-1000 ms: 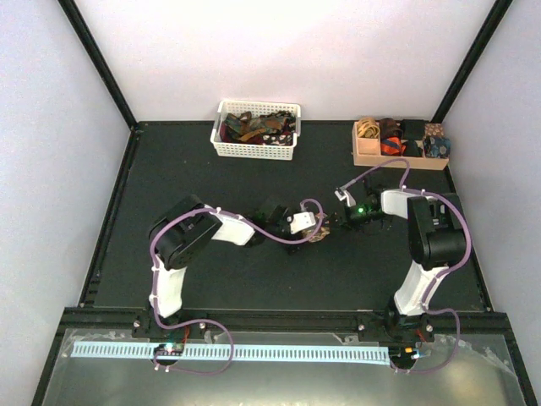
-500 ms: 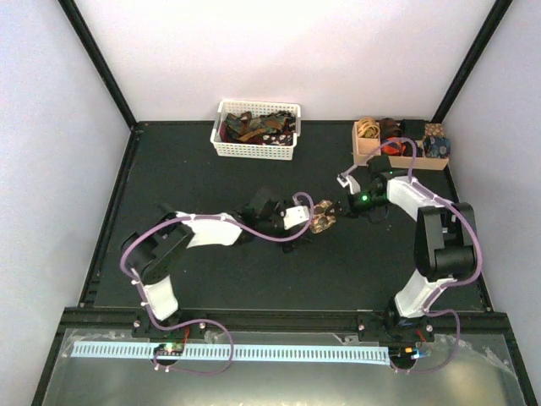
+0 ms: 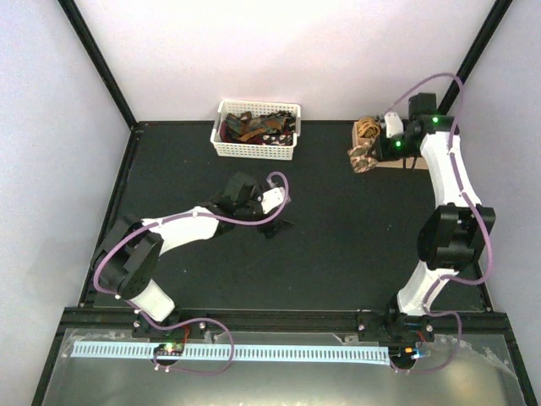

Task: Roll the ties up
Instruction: Place the tie in the storage box.

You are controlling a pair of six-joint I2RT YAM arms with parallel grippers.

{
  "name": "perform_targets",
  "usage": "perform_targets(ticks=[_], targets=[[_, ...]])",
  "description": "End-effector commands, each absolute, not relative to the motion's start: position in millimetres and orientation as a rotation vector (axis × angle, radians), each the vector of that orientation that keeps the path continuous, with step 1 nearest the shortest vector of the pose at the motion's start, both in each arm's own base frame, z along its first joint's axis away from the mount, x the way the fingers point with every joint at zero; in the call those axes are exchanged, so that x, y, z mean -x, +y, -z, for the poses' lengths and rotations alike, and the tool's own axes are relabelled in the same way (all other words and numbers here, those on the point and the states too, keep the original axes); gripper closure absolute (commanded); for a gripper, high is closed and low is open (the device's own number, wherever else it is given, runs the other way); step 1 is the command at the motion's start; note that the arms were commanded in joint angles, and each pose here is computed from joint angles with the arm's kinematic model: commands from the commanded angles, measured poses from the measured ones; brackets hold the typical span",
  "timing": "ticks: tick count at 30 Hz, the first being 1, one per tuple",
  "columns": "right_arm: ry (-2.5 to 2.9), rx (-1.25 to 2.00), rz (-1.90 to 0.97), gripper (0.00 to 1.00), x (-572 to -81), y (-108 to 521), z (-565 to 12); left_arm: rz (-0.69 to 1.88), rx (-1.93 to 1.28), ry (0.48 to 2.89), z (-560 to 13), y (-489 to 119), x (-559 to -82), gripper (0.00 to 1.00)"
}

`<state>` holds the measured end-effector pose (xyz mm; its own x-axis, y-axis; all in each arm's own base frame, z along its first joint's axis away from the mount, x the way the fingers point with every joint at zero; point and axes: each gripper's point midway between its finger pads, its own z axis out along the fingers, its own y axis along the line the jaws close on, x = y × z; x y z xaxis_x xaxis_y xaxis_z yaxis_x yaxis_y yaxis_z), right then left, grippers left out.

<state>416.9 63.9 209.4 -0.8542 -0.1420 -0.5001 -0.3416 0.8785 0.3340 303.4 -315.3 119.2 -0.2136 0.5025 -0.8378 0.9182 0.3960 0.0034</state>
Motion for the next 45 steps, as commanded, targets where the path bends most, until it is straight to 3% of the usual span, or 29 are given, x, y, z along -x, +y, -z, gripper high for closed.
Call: perform_targets(ticks=[1, 9, 14, 20, 28, 45], targets=[[2.645, 0.318, -0.339, 0.99, -449.3, 33.9, -210.1, 0.707, -1.194, 1.884, -126.4, -307.5, -300.1, 0.01], [2.480, 0.450, -0.136, 0.99, -515.7, 17.8, -227.5, 0.738, -1.153, 1.870, -138.2, -299.8, -302.0, 0.01], [2.181, 0.780, 0.136, 0.99, -543.0, 9.6, -256.6, 0.756, -1.139, 1.873, -139.8, -297.8, -302.3, 0.01], [1.933, 1.240, 0.366, 0.99, -552.4, 13.3, -250.6, 0.761, -1.118, 1.894, -139.2, -297.9, -306.8, 0.01], [1.747, 1.609, 0.439, 0.99, -561.7, 19.7, -213.0, 0.754, -1.100, 1.915, -139.2, -292.9, -309.1, 0.01], [1.869, 1.781, 0.411, 0.99, -578.4, 4.5, -104.5, 0.771, -1.077, 1.926, -140.1, -289.3, -312.3, 0.01]])
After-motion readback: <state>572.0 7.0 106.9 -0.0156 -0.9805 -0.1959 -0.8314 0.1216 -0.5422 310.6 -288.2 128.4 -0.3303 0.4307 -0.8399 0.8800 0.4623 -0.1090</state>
